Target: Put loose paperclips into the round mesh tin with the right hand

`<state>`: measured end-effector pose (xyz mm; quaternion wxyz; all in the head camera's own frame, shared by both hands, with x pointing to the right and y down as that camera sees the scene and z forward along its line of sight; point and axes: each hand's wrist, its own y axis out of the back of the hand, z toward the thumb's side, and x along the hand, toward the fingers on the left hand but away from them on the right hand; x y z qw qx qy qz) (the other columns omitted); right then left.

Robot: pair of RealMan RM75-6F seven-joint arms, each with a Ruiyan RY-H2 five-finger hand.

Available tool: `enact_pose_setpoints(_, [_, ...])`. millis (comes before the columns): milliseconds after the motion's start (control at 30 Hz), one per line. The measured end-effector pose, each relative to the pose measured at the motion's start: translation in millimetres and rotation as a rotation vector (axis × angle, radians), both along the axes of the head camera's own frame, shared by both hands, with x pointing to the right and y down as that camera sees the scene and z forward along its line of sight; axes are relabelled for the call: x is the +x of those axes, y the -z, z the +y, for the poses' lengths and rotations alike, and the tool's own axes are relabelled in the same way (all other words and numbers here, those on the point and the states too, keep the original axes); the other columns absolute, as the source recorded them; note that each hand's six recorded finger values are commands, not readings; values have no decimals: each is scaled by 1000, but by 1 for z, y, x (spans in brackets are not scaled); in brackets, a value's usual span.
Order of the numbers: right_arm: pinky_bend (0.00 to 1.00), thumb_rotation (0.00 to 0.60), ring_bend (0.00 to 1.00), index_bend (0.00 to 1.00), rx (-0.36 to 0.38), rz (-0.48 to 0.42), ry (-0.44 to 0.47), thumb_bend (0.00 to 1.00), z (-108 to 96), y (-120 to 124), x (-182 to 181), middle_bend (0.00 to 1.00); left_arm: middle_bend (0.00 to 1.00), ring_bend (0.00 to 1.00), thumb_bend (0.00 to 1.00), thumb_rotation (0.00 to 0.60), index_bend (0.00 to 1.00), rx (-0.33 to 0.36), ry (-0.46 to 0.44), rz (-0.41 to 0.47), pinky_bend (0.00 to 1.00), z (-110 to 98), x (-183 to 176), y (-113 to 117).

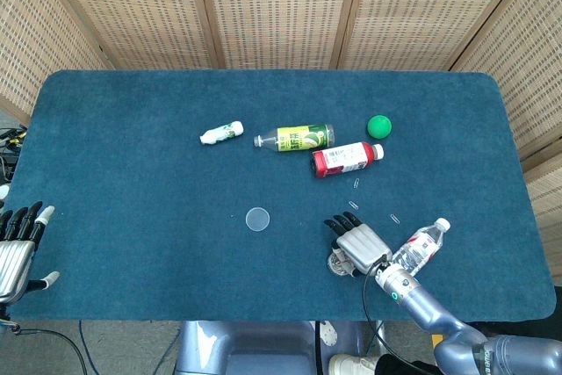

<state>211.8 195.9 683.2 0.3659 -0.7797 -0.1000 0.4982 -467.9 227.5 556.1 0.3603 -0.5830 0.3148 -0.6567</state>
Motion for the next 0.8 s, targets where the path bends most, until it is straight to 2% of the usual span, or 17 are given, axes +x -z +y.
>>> enact_pose_setpoints(400, [0, 600, 0, 489, 15, -9, 5, 363, -3, 9, -1, 69, 0, 0, 53, 600, 0, 4, -1, 4, 0, 0, 1, 2])
enact_pose_setpoints(600, [0, 600, 0, 485, 46, -24, -6, 359, -9, 24, 1, 69, 0, 0, 53, 600, 0, 8, 1, 7, 0, 0, 0, 3])
enact_pose_setpoints(667, [0, 600, 0, 457, 81, -31, -20, 318, -14, 34, 7, 70, 0, 0, 54, 600, 0, 15, 1, 10, 0, -1, 0, 5])
enact_pose_setpoints(800, [0, 600, 0, 239, 177, -40, -79, 33, -23, 58, 34, 30, 0, 0, 53, 600, 0, 37, -2, 19, 0, -2, 1, 11])
